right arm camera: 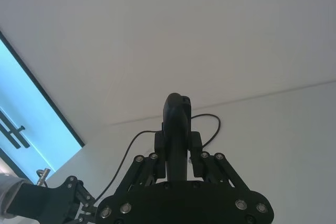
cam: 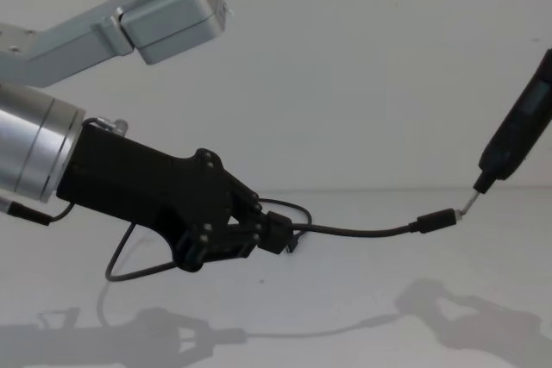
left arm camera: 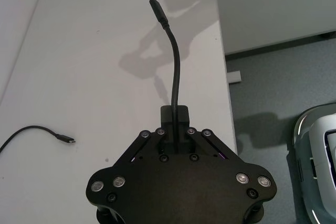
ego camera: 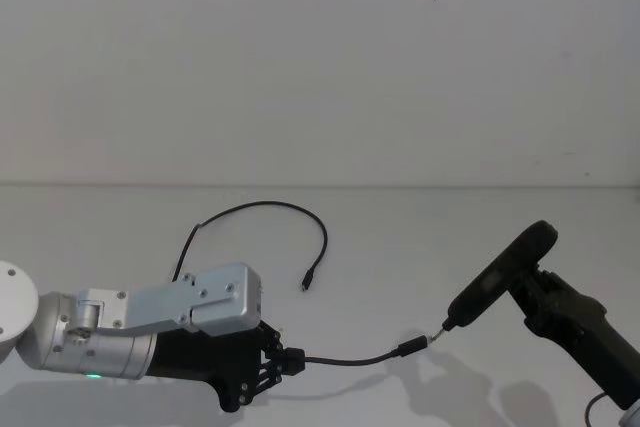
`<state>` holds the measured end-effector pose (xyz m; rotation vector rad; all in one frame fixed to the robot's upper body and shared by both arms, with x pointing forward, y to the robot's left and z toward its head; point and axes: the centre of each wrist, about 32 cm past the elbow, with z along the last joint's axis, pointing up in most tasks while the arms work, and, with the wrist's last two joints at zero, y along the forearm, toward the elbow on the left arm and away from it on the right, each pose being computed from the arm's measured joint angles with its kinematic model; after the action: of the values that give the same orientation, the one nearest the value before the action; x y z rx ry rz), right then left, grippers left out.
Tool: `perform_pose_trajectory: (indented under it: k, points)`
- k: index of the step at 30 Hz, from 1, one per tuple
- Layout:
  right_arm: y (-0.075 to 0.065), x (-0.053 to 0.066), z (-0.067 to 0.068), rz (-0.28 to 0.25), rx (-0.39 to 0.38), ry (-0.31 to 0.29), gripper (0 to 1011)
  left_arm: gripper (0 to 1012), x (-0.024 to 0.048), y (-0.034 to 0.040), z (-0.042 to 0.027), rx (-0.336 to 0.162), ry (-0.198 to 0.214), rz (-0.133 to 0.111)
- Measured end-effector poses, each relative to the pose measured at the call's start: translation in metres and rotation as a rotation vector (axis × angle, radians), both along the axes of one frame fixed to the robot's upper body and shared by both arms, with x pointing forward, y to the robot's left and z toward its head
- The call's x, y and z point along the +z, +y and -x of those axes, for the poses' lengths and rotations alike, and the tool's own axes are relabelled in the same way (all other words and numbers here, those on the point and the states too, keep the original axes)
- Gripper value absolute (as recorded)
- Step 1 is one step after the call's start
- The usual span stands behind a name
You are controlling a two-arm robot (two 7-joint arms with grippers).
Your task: Pick up the data cable with the one hand.
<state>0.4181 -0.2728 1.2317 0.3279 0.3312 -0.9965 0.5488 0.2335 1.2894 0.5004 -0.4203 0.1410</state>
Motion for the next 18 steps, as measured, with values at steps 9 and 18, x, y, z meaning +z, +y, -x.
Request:
perform_pose_trajectory:
  k: [9, 18]
  points:
    - [0.0003, -0.0015, -0.003, -0.002, 0.001, 0.008, 269, 51, 0.0, 0.0, 0.0, 0.0, 0.0, 0.0]
    - [0.0003, -0.0021, -0.0048, -0.004, 0.003, 0.012, 269, 51, 0.0, 0.0, 0.0, 0.0, 0.0, 0.0]
